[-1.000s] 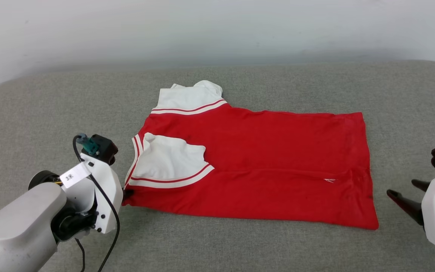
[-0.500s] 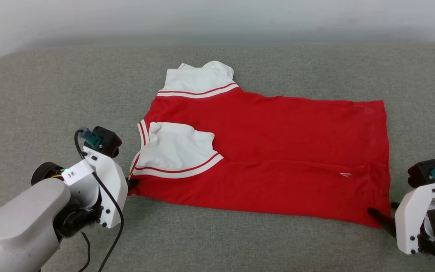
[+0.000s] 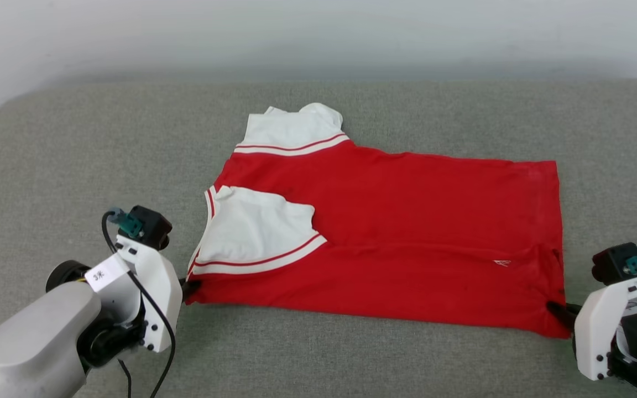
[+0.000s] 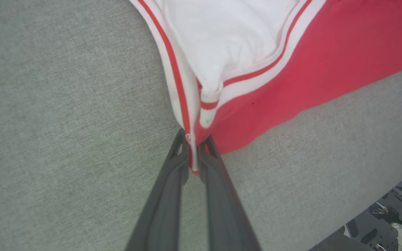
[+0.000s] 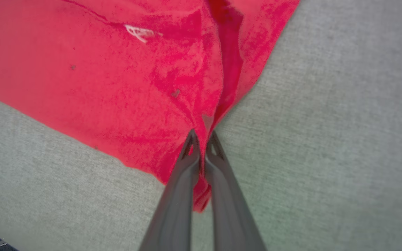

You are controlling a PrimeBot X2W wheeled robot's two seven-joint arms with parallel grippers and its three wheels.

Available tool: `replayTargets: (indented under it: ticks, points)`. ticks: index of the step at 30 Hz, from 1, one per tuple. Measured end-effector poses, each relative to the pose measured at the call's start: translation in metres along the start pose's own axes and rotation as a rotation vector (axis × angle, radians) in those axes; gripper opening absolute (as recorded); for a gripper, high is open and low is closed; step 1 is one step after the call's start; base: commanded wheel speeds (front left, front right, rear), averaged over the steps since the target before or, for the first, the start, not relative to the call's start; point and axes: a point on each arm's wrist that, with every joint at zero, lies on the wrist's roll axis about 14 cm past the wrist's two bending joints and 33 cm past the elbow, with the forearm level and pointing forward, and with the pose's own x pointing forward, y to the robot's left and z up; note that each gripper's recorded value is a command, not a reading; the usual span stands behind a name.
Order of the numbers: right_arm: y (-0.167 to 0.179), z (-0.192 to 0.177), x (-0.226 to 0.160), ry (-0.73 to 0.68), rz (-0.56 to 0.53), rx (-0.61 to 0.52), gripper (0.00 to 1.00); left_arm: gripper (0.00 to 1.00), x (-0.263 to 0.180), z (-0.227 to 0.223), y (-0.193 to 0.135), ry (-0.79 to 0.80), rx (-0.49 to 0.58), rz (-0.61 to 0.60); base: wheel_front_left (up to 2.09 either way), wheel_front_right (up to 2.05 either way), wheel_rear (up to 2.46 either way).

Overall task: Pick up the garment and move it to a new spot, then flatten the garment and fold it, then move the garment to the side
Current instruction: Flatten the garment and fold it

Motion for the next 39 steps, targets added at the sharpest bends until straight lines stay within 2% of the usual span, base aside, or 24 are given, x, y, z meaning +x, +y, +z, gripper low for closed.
replayTargets:
  ticks: [10, 16, 23, 27, 28, 29, 30, 35, 39]
  points:
    - [-0.006, 0.016, -0.041, -0.097, 0.003, -0.027, 0.00, 0.00, -0.029, -0.021, -0.012, -0.027, -0.012, 0.005, 0.00, 0.00, 0.00]
    - [-0.013, -0.001, -0.046, -0.034, -0.007, -0.002, 0.00, 0.00, -0.027, -0.043, -0.019, 0.016, -0.050, -0.006, 0.00, 0.00, 0.00]
    - [-0.015, -0.033, -0.034, 0.057, -0.020, 0.053, 0.00, 0.00, -0.015, -0.071, -0.020, 0.099, -0.104, -0.010, 0.00, 0.00, 0.00]
    - [-0.012, -0.040, -0.029, 0.060, -0.020, 0.073, 0.00, 0.00, -0.010, -0.077, -0.019, 0.111, -0.121, -0.011, 0.00, 0.00, 0.00]
    - [-0.012, -0.039, -0.029, 0.050, -0.021, 0.075, 0.13, 0.25, -0.010, -0.076, -0.018, 0.102, -0.123, -0.007, 0.00, 0.00, 0.00]
    - [-0.011, -0.037, -0.029, 0.037, -0.020, 0.077, 0.42, 1.00, -0.010, -0.075, -0.017, 0.094, -0.123, -0.003, 0.00, 0.00, 0.00]
    - [-0.011, -0.034, -0.030, 0.018, -0.023, 0.071, 1.00, 1.00, -0.011, -0.073, -0.016, 0.082, -0.116, 0.003, 0.00, 0.00, 0.00]
    - [-0.016, -0.003, -0.042, -0.148, -0.049, 0.047, 1.00, 1.00, -0.021, -0.058, -0.007, 0.006, -0.076, 0.045, 0.00, 0.00, 0.00]
    - [-0.023, 0.034, -0.063, -0.358, -0.094, 0.016, 1.00, 1.00, -0.034, -0.019, -0.001, -0.140, -0.011, 0.080, 0.00, 0.00, 0.00]
